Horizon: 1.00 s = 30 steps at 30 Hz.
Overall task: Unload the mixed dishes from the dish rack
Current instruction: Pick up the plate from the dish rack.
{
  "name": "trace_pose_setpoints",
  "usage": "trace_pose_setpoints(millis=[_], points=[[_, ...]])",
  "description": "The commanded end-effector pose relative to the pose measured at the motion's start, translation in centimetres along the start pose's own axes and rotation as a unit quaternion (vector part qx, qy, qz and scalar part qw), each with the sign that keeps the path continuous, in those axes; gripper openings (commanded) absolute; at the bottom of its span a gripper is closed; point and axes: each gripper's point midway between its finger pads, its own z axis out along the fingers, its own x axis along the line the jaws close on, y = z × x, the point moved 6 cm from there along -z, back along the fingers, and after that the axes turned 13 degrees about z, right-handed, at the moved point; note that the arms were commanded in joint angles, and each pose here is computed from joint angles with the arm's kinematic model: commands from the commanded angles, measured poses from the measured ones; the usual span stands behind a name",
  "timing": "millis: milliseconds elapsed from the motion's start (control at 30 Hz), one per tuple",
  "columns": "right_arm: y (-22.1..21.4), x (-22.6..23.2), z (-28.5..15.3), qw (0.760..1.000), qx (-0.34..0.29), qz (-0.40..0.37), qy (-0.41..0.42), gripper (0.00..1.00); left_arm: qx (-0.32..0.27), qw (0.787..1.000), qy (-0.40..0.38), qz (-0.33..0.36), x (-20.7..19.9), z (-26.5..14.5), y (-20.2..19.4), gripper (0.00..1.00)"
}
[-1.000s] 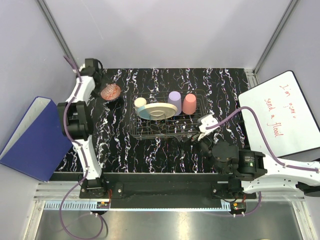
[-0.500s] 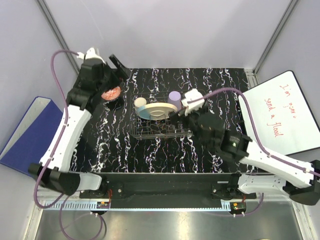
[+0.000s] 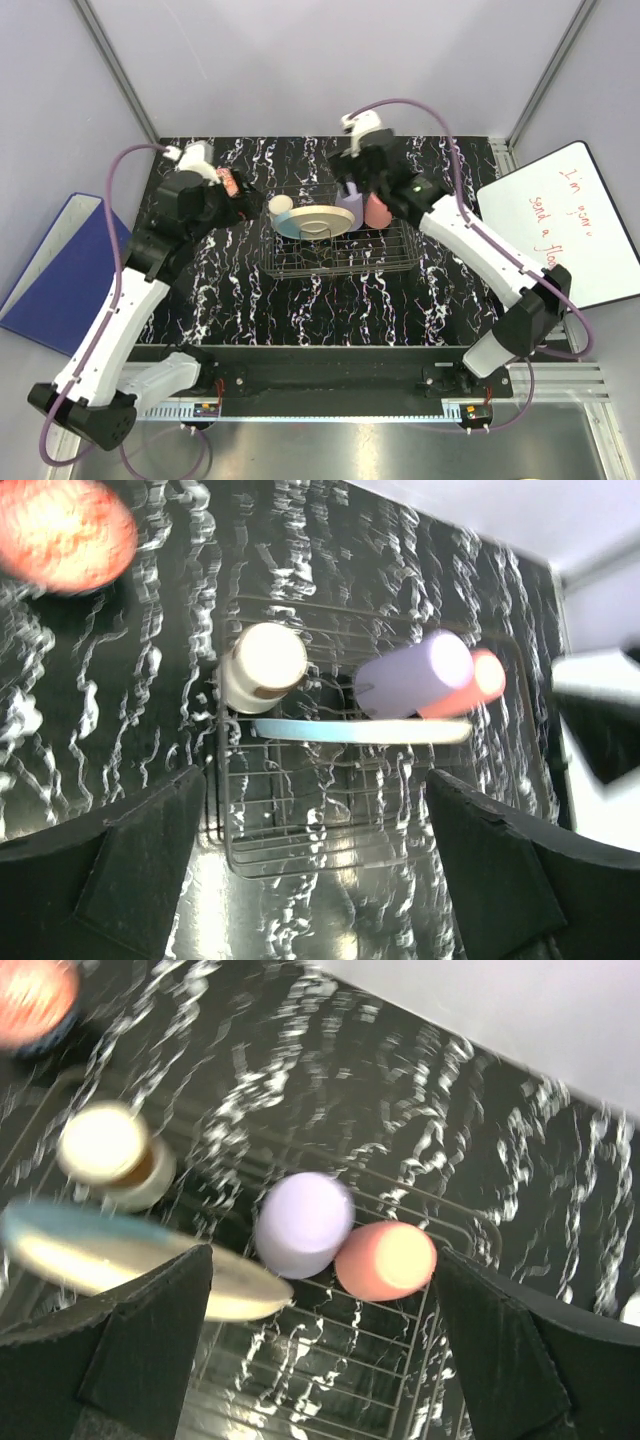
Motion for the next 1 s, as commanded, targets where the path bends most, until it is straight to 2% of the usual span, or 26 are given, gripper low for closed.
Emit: trace_pose_setpoints(millis=[0,67,100,167,200,267,367,500,600,733,833,967], points=[[4.0,-3.5,-2.5,0.982,-0.067,0.179,0.005,1.00,-0.003,0.981,-0.085,0.177,-3.5,1.3,1.2,0.97],[4.4,-3.7,-4.1,0.977,-0.097,0.190,0.021,1.00,0.025,0.967,-0.103,0.233,-4.8,3.4,0.2,0.95],[4.5,-3.8,-4.6,0.975,-0.102,0.195,0.024,1.00,0.017,0.948,-0.136,0.288,-6.0,3.7,0.3,0.94],[4.3,-3.9,-6.2,0.971,-0.111,0.208,0.036,1.00,0.031,0.926,-0.160,0.340,-7.1,5.9,-0.6,0.91],[4.2,-3.8,-6.6,0.971,-0.111,0.210,0.044,1.00,0.024,0.907,-0.183,0.380,-8.0,6.2,-0.4,0.90],[3.6,-3.9,-7.9,0.968,-0.111,0.218,0.058,1.00,0.042,0.888,-0.198,0.412,-8.5,8.3,-1.2,0.89],[2.8,-4.1,-9.5,0.966,-0.116,0.220,0.072,1.00,0.028,0.851,-0.227,0.473,-9.3,9.5,-0.8,0.91],[2.1,-4.5,-10.8,0.967,-0.122,0.208,0.078,1.00,0.006,0.826,-0.247,0.507,-10.1,10.5,-0.1,0.95],[1.5,-4.9,-10.9,0.970,-0.127,0.197,0.070,1.00,0.011,0.819,-0.263,0.510,-10.7,11.3,-0.4,0.94],[0.6,-5.0,-10.7,0.970,-0.128,0.196,0.069,1.00,0.036,0.807,-0.277,0.520,-10.4,12.1,-2.3,0.92],[-0.1,-5.2,-10.4,0.971,-0.124,0.198,0.056,1.00,0.036,0.787,-0.309,0.533,-10.2,11.2,-3.8,0.92],[-0.7,-5.1,-9.6,0.972,-0.117,0.199,0.054,1.00,0.026,0.777,-0.315,0.544,-9.9,10.8,-4.5,0.92]])
